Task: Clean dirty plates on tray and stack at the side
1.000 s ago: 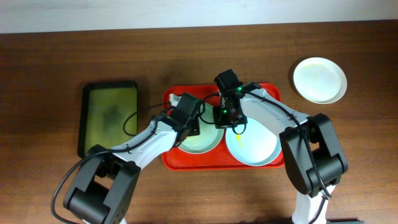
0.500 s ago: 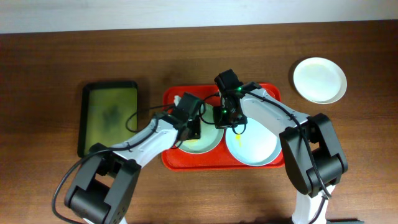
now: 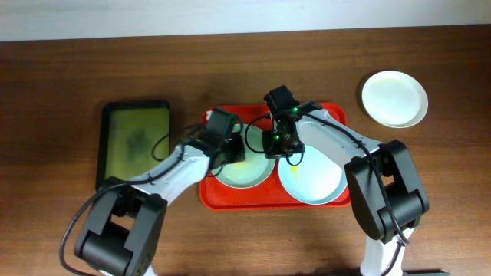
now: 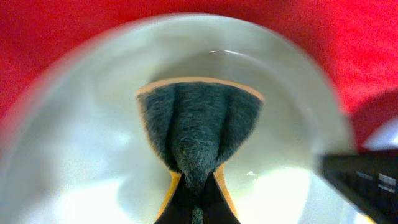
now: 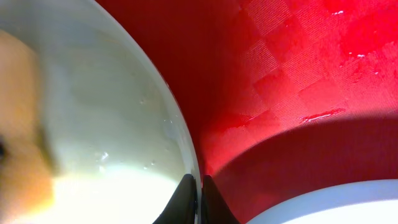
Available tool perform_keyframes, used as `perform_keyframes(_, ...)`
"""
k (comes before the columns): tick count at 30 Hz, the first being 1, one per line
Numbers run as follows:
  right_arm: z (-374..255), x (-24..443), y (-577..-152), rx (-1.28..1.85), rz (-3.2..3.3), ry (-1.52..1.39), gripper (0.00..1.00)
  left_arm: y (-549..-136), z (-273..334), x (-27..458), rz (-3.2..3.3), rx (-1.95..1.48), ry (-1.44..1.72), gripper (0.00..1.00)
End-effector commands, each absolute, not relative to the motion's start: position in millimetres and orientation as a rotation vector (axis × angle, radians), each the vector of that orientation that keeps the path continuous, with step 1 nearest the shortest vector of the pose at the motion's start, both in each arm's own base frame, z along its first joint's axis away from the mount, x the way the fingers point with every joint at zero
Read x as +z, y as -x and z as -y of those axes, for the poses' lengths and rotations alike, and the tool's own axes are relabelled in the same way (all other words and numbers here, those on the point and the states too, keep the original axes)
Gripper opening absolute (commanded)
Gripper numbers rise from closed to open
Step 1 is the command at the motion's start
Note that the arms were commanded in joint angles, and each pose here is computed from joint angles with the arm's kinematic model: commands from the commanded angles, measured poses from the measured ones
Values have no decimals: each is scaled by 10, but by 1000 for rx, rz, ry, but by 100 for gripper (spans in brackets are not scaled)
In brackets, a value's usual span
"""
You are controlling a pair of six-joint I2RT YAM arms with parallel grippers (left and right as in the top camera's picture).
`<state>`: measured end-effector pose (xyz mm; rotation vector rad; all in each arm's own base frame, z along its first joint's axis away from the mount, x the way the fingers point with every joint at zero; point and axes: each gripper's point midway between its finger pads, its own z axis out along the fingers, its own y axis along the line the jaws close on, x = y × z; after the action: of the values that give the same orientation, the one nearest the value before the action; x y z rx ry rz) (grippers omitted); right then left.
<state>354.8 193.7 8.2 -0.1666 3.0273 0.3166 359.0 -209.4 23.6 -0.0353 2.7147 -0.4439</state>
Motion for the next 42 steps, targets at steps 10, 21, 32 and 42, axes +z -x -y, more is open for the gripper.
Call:
perform_keyframes(10,-1881,145,-3608,266,-3000,183,4,-3215,1498,-33,-2855,55,61,0)
perform_keyframes(21,-1828,820,-3870,177,-2836,282,4,-3461,1286,741,-2678,-125,212,0)
perform_keyframes(32,-1306,1366,-3967,-317,-2641,385,4,-3690,1340,1005,-2620,-635,187,0)
perform_keyframes(42,-1575,2537,-3816,-962,-2074,604,4,-3809,562,999,-2583,-637,435,0)
